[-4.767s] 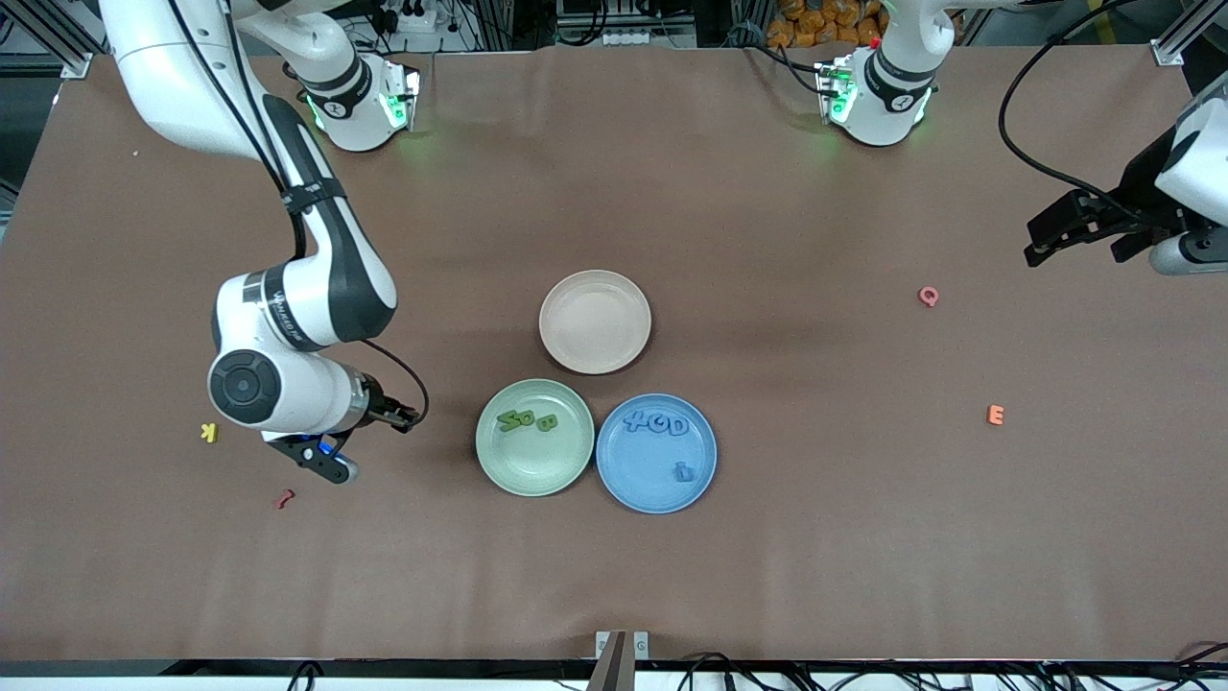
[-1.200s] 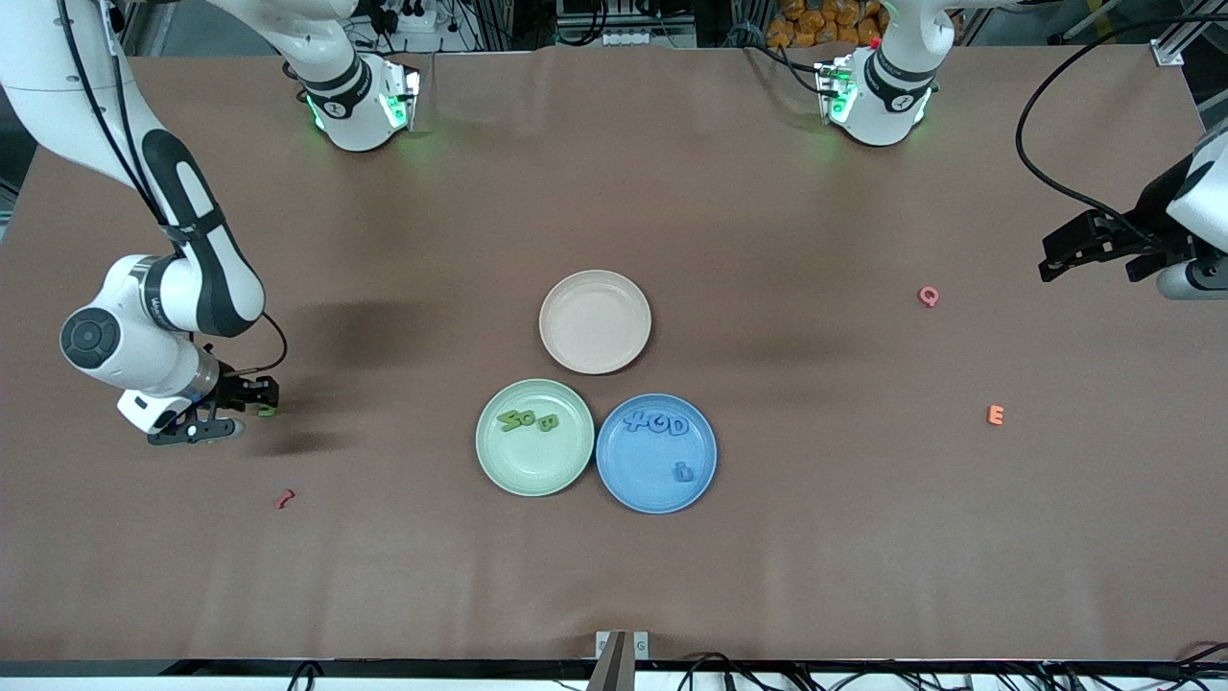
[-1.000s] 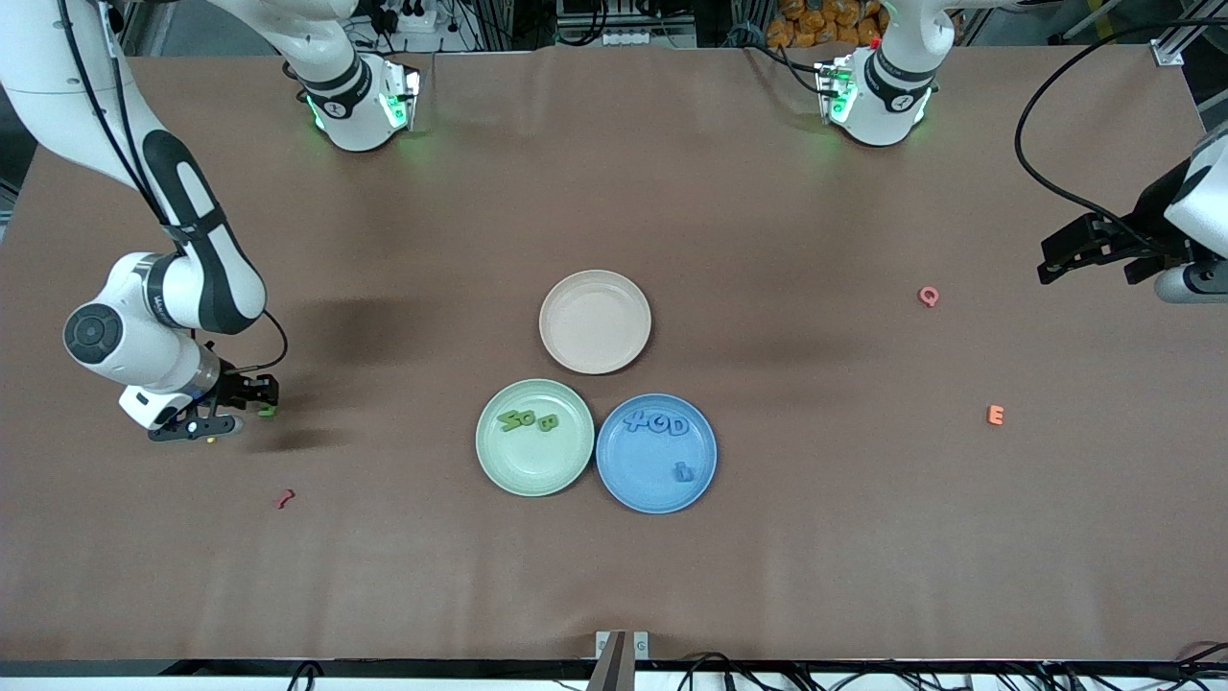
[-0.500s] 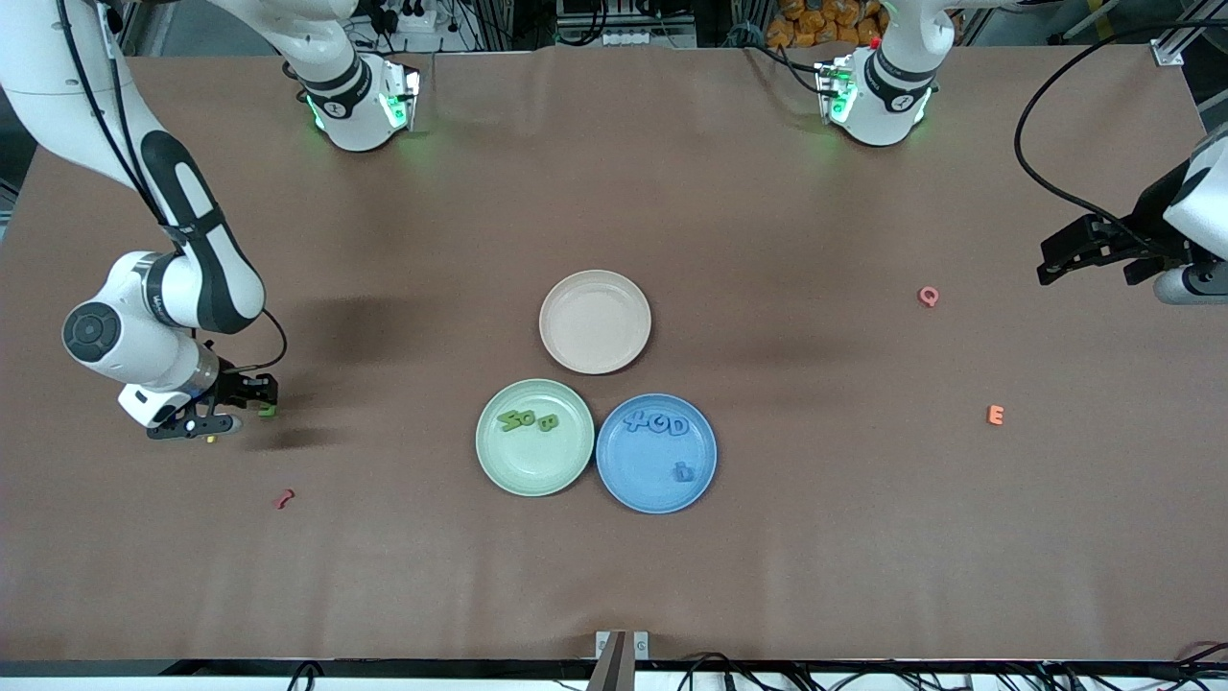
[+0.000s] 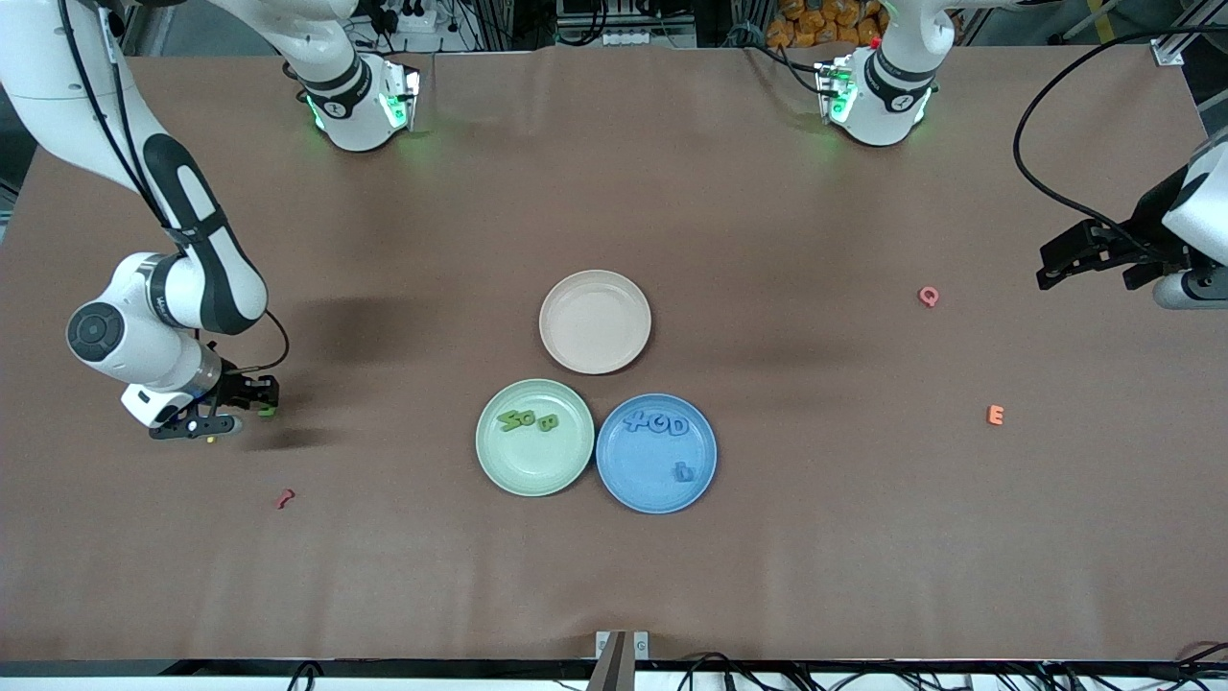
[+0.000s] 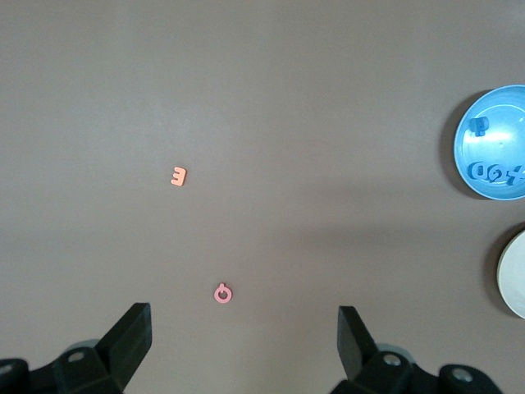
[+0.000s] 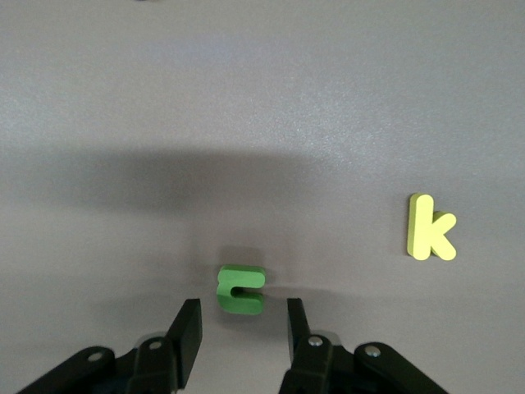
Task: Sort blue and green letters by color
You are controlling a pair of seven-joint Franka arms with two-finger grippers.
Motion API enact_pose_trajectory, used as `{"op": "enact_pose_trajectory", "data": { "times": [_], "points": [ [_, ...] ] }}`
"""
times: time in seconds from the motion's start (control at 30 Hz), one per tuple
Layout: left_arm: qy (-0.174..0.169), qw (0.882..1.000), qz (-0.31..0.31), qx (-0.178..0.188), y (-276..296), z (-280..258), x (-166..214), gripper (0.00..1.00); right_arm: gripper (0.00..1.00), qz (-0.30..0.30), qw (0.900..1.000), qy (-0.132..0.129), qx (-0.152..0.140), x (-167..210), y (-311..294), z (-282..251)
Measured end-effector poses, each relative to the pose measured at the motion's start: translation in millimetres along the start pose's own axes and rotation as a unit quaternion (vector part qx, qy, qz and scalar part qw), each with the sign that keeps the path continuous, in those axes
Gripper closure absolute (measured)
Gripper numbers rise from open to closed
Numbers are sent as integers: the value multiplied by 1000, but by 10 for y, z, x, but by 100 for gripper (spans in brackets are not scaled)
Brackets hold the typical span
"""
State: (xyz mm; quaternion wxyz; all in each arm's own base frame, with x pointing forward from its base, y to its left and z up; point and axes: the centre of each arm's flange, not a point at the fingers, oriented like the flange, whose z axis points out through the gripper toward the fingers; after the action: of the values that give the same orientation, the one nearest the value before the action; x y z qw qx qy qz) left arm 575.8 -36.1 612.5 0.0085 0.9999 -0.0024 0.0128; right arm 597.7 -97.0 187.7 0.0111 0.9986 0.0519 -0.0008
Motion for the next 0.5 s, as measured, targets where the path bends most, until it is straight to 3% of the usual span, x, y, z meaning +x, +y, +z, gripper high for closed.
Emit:
{"op": "enact_pose_trajectory", "data": {
  "times": [0.5],
  "points": [
    [2,1000,0,0,0,-2,6,0,52,0,1000,4,0,-6,-7,56]
  ]
}}
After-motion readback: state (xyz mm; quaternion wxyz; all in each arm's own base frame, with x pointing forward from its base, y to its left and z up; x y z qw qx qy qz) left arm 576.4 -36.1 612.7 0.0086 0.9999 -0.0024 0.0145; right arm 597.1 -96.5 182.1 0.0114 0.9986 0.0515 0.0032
